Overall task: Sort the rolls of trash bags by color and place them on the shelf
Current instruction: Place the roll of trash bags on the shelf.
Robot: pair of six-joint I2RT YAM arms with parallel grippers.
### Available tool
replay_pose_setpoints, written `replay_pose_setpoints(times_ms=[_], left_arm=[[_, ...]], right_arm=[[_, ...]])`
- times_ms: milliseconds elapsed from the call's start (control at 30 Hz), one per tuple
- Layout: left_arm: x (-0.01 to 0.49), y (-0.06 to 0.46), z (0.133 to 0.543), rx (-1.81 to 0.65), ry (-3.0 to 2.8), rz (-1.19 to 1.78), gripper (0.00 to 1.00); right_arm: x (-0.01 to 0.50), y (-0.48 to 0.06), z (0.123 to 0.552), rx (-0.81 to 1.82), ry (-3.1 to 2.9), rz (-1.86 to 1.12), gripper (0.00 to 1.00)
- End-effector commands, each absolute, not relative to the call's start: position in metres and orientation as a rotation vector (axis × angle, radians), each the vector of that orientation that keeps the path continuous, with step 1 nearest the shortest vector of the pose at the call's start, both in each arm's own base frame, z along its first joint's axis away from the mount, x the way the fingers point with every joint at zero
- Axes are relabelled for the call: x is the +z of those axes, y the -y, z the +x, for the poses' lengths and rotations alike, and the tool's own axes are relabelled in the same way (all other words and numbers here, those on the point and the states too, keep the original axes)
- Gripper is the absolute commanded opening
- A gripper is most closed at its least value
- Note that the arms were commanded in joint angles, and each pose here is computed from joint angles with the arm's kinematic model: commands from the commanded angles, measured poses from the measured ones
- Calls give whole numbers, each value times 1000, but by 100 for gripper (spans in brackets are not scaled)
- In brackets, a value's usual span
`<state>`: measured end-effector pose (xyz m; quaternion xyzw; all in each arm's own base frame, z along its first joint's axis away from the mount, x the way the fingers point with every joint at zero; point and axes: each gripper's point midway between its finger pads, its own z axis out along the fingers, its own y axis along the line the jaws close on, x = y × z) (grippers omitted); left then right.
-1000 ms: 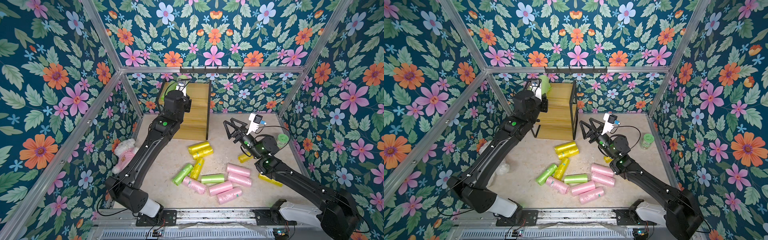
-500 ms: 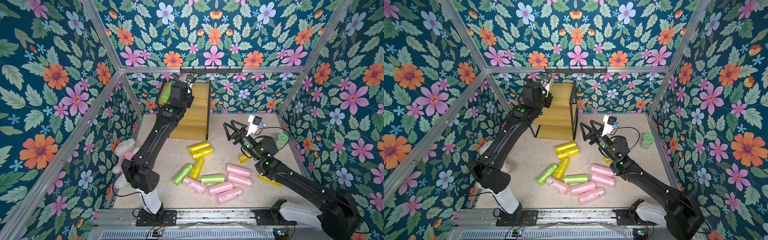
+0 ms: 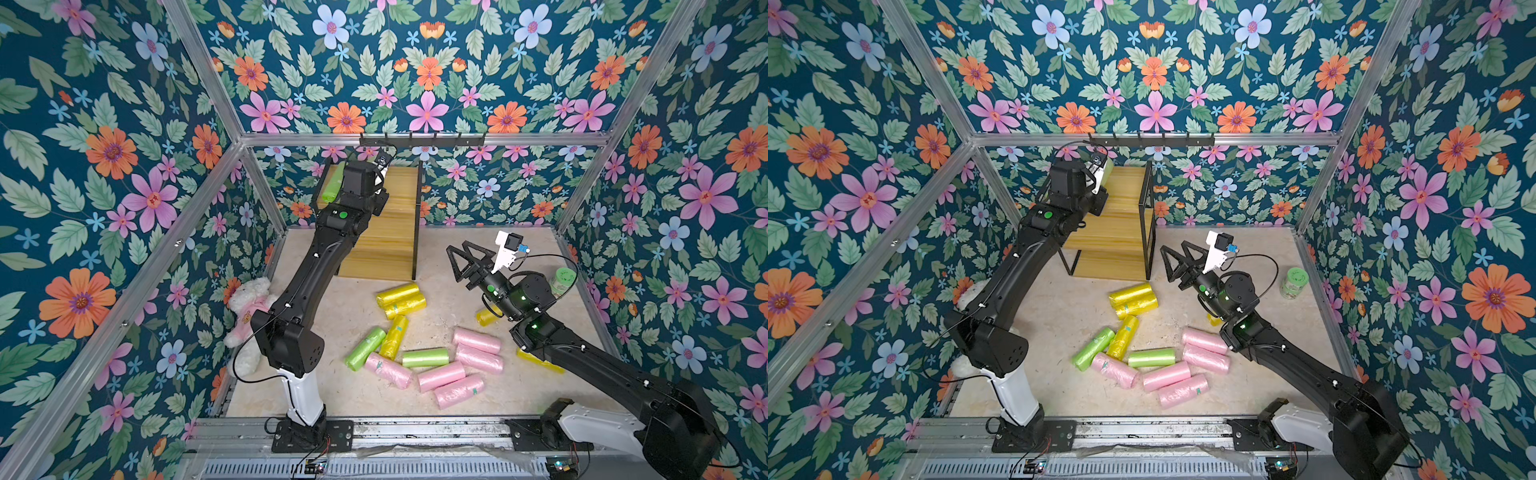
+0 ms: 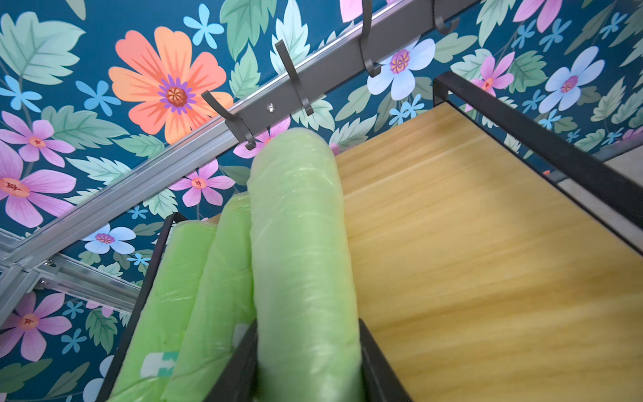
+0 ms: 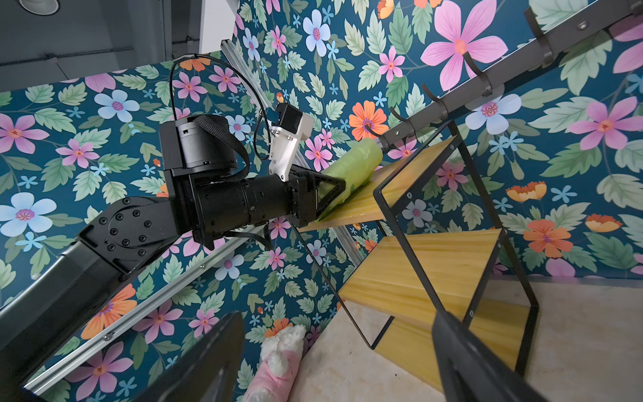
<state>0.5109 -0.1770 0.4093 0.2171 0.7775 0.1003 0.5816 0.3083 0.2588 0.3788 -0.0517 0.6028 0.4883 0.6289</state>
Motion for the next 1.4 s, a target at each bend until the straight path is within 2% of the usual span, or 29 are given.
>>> replay_pose_setpoints(times_ms=[0, 567, 833, 1133, 1367], left_arm=[[419, 172, 510, 253, -1796, 486, 41], [430, 170, 493, 231, -1804, 452, 64], [447, 170, 473, 137, -1769, 407, 73], [456, 162, 412, -123, -1669, 246, 72], [415, 157, 360, -342, -1697, 187, 72]], right_arm=[[383, -257, 310, 1116, -1358, -112, 89], [365, -256, 316, 1111, -1399, -89, 89], [342, -258, 321, 1038, -1492, -133, 89], [269, -291, 294, 844, -1712, -519, 89], [202, -328, 242, 771, -1827, -967, 88]])
